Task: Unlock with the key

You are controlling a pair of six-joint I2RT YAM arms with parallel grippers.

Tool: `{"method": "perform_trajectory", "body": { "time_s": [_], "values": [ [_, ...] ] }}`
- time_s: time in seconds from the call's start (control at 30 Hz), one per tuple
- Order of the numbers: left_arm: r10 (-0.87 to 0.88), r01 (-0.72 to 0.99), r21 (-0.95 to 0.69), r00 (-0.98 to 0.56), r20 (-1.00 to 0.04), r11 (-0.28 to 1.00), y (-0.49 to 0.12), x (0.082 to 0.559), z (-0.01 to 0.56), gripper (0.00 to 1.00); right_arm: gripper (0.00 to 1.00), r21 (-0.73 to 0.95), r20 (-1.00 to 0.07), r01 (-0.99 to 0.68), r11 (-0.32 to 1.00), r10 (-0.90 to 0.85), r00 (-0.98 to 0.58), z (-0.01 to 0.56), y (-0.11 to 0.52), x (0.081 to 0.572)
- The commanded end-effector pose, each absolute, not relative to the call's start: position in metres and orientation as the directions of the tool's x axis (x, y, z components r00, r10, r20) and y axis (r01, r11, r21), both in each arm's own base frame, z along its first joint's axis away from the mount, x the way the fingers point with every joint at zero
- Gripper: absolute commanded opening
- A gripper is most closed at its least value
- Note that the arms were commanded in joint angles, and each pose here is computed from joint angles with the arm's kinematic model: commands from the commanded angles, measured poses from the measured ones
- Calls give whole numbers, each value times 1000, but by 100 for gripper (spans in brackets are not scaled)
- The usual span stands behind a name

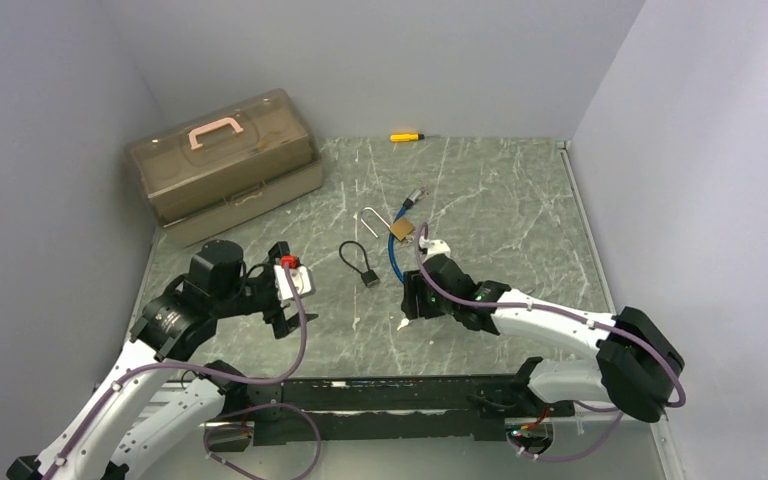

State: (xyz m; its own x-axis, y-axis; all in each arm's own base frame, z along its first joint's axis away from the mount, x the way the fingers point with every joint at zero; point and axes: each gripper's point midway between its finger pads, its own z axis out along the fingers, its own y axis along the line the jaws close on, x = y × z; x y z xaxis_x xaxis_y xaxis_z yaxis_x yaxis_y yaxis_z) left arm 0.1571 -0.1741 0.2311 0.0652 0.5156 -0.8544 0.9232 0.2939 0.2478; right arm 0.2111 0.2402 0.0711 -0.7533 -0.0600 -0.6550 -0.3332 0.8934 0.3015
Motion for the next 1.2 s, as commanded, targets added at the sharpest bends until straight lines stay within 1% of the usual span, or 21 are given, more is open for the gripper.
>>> {"method": "perform_trajectory", "body": {
  "time_s": [0.0,0.17,0.37,0.53,0.63,0.7,0.87,1.0,1.07,1.1,1.17],
  "values": [
    [458,923,219,54,-887,316,-179,157,234,99,59,315,-606,-257,913,-15,-795,61,232,196],
    [483,907,234,39,-875,351,-174,166,229,99,56,331,-566,-268,905,-36,-823,48,246,186],
    [513,893,272,54,-856,359,-173,174,230,99,55,318,-565,-295,901,-70,-822,42,261,191],
    [514,895,284,74,-855,344,-178,176,238,99,48,298,-556,-300,906,-91,-826,35,266,195],
    [521,890,302,89,-849,340,-180,179,239,99,41,282,-570,-311,908,-102,-815,36,269,201],
    [518,888,305,92,-851,345,-180,181,244,99,38,269,-581,-321,908,-113,-806,37,271,205],
    [498,871,307,84,-863,384,-182,189,258,99,15,224,-628,-355,908,-144,-765,47,266,211],
    [477,880,290,84,-875,376,-188,190,262,99,7,184,-658,-378,908,-172,-733,56,258,213],
    [471,886,281,82,-878,369,-191,189,262,99,7,172,-663,-383,908,-180,-726,59,256,214],
    [470,889,277,81,-879,364,-192,189,261,99,11,166,-660,-382,909,-185,-728,60,255,213],
    [473,894,274,81,-877,356,-193,188,261,99,29,153,-650,-377,914,-194,-735,60,252,212]
  ]
}}
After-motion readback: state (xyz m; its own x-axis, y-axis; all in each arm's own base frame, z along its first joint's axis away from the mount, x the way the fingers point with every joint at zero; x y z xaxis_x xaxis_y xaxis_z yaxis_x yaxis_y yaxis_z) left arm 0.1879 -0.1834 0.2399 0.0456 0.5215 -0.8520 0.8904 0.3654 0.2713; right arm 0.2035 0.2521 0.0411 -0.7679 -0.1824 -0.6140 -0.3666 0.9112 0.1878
